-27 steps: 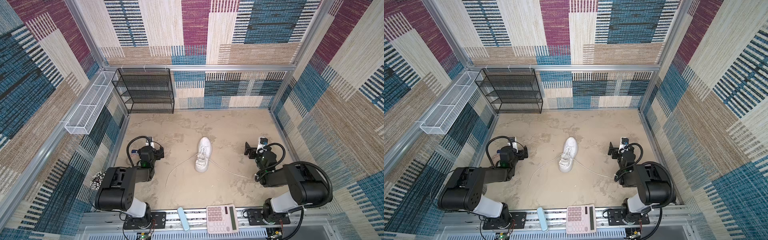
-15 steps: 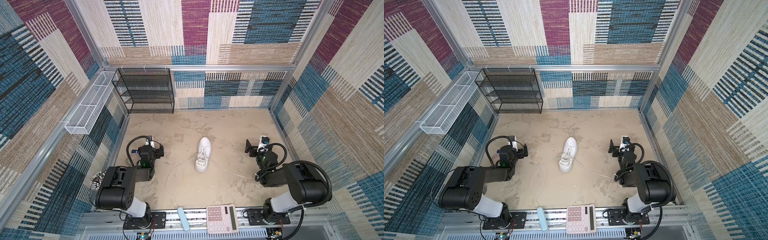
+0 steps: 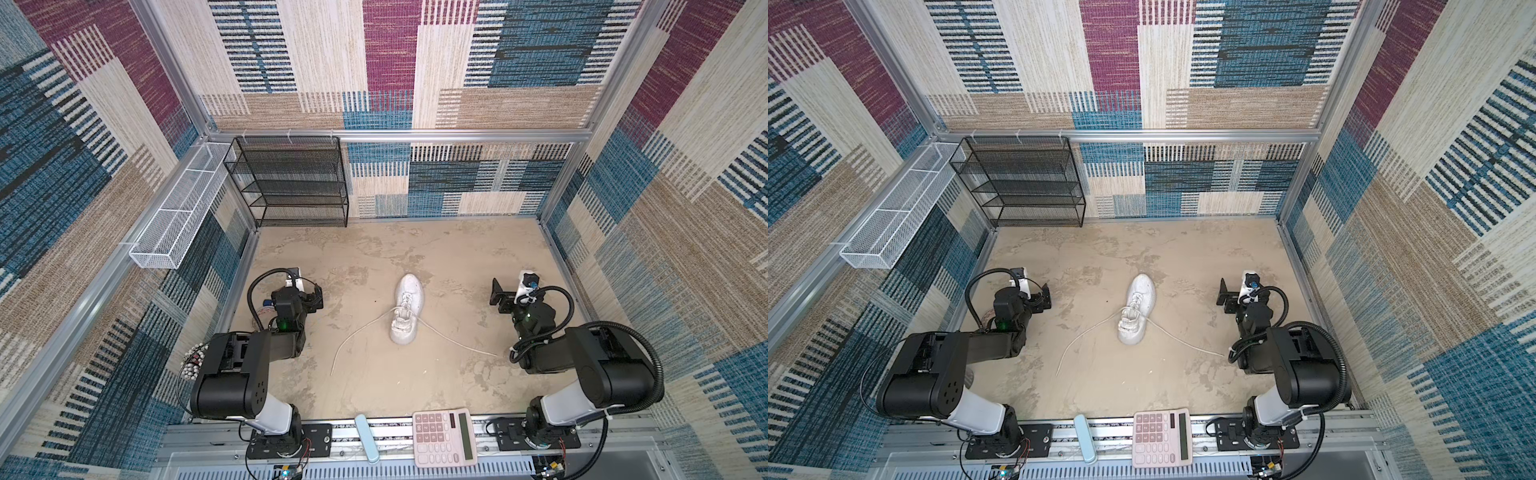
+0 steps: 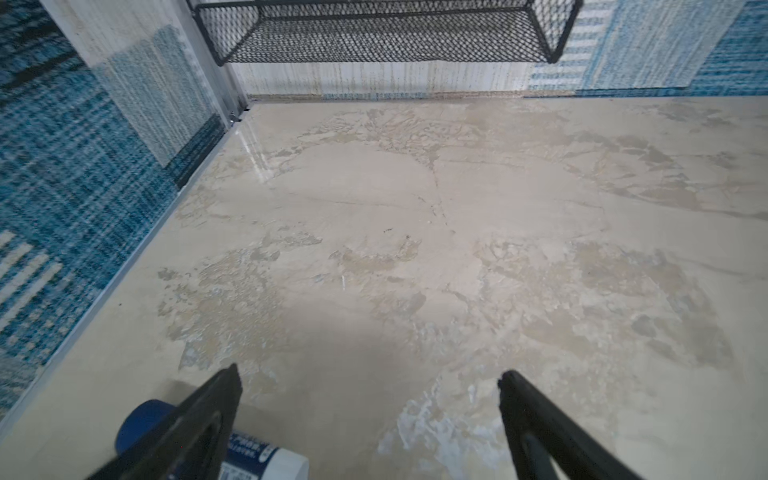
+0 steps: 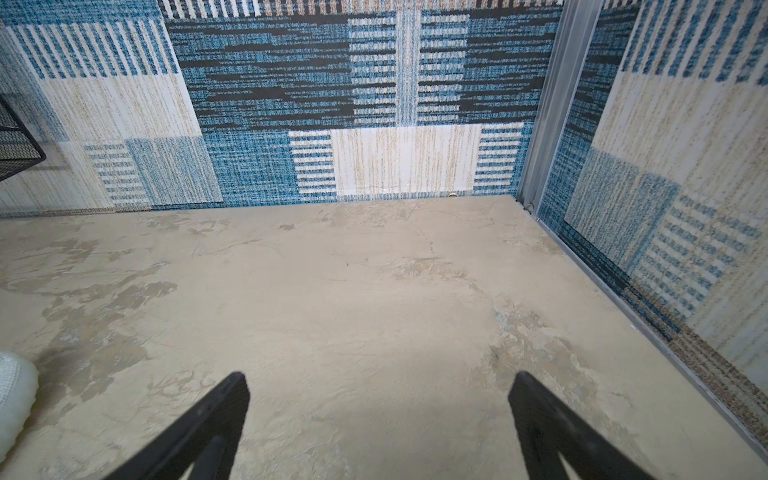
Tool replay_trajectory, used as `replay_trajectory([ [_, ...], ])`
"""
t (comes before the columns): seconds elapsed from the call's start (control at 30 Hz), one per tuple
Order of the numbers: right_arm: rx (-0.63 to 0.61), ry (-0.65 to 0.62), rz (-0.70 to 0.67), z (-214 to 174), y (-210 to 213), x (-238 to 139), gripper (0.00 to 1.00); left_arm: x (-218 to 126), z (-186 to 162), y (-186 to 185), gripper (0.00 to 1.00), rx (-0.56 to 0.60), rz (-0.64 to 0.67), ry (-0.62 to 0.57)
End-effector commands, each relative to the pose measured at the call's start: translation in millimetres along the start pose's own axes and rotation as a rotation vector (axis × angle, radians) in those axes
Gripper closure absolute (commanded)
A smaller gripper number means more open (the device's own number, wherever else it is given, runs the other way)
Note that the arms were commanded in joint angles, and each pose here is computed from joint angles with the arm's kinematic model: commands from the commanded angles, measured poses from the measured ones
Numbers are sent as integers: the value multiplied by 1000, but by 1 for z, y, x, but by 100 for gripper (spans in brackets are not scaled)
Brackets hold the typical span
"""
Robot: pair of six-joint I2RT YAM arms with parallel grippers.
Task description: Tie the shoes
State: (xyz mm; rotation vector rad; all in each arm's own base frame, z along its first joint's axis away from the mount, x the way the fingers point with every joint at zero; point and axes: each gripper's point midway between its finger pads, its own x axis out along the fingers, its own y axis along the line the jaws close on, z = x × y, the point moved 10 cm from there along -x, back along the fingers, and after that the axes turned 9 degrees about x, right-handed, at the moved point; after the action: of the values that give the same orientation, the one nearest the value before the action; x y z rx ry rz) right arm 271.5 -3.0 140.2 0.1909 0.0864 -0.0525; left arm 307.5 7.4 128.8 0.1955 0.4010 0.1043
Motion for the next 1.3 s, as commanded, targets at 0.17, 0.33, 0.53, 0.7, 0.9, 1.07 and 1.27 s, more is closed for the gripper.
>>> replay_trajectory([
  [0.17,13,-66,-36,17,0,3,0,-6,14,3,0,-4,5,-20],
  [0.33,117,163,-171,55,4,33,0,-29,65,17,4,-23,35,19],
  [0.53,311,474,-402,75,17,20,0,-58,110,26,7,-84,-4,279],
  [0.7,445,731,-525,70,32,-11,0,-85,106,13,13,-216,-141,504],
  [0.9,596,988,-508,42,49,-39,3,-104,78,-13,19,-332,-227,613],
  [1.07,554,1111,-510,15,50,-62,16,-112,61,-39,19,-315,-270,715],
  [1.27,467,1168,-503,3,59,-81,25,-119,36,-57,21,-338,-289,834],
])
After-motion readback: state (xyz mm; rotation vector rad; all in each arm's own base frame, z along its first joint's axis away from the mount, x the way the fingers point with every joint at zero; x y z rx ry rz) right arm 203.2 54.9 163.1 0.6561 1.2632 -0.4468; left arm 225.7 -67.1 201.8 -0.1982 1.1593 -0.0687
